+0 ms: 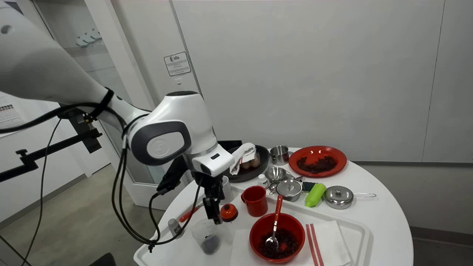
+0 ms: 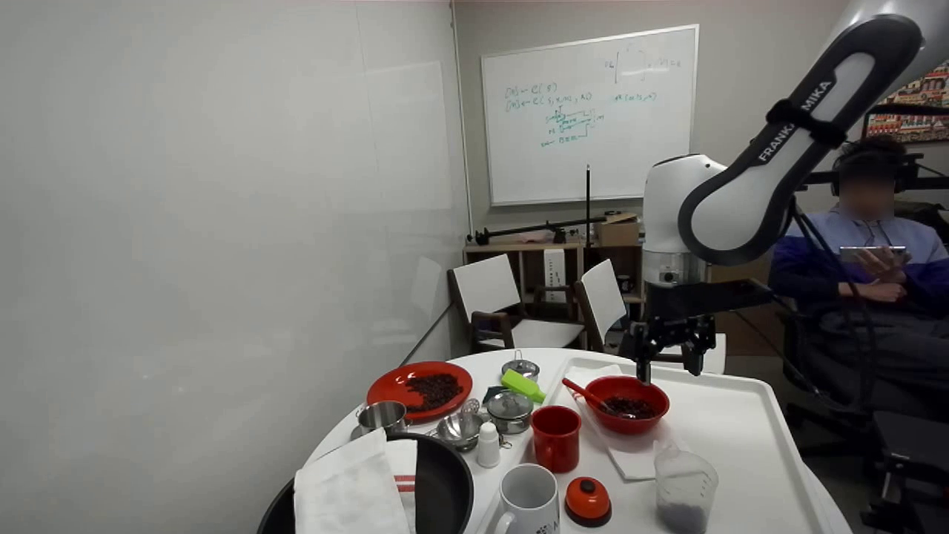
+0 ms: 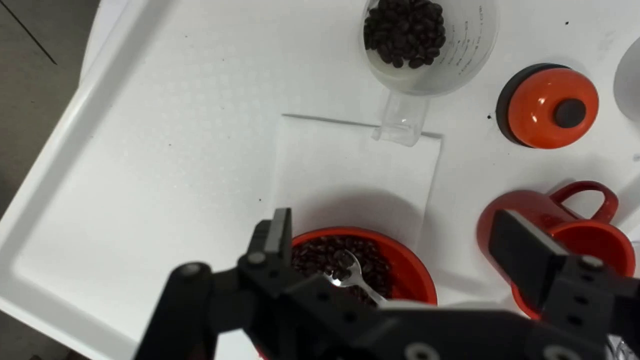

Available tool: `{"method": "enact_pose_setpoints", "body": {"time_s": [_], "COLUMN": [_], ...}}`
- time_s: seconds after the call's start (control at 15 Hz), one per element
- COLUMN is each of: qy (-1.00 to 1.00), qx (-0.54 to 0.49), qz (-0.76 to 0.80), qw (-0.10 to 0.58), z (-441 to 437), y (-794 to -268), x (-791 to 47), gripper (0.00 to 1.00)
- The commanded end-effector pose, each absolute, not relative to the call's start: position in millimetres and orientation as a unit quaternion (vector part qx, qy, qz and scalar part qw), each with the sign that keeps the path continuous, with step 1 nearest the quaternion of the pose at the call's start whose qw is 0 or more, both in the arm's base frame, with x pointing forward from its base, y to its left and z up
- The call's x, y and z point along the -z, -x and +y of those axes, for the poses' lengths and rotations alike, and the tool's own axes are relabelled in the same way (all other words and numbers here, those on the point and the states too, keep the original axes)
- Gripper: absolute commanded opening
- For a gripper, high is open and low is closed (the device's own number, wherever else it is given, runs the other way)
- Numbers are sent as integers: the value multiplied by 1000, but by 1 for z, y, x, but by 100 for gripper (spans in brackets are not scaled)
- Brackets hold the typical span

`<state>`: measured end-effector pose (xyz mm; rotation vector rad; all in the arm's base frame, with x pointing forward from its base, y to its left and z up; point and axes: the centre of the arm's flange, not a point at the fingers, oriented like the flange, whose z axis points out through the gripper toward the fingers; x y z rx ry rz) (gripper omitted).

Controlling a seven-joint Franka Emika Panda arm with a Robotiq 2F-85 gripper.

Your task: Pour the contents of the cup into the bowl

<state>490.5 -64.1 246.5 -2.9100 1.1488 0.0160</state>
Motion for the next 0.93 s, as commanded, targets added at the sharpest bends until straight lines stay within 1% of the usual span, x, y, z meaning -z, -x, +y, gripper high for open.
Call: {"method": "enact_pose_setpoints", "body": {"time_s": [0.0,0.4,0.87], "qy": [932,929,929], "qx": [-14,-39,-74], "qz": [362,366,358], "qw": [26,44,48], "z": [-72,-75,-53], "y": [-511,-521,-521], "x": [-216,-175,-139], "gripper": [100,100,100]}}
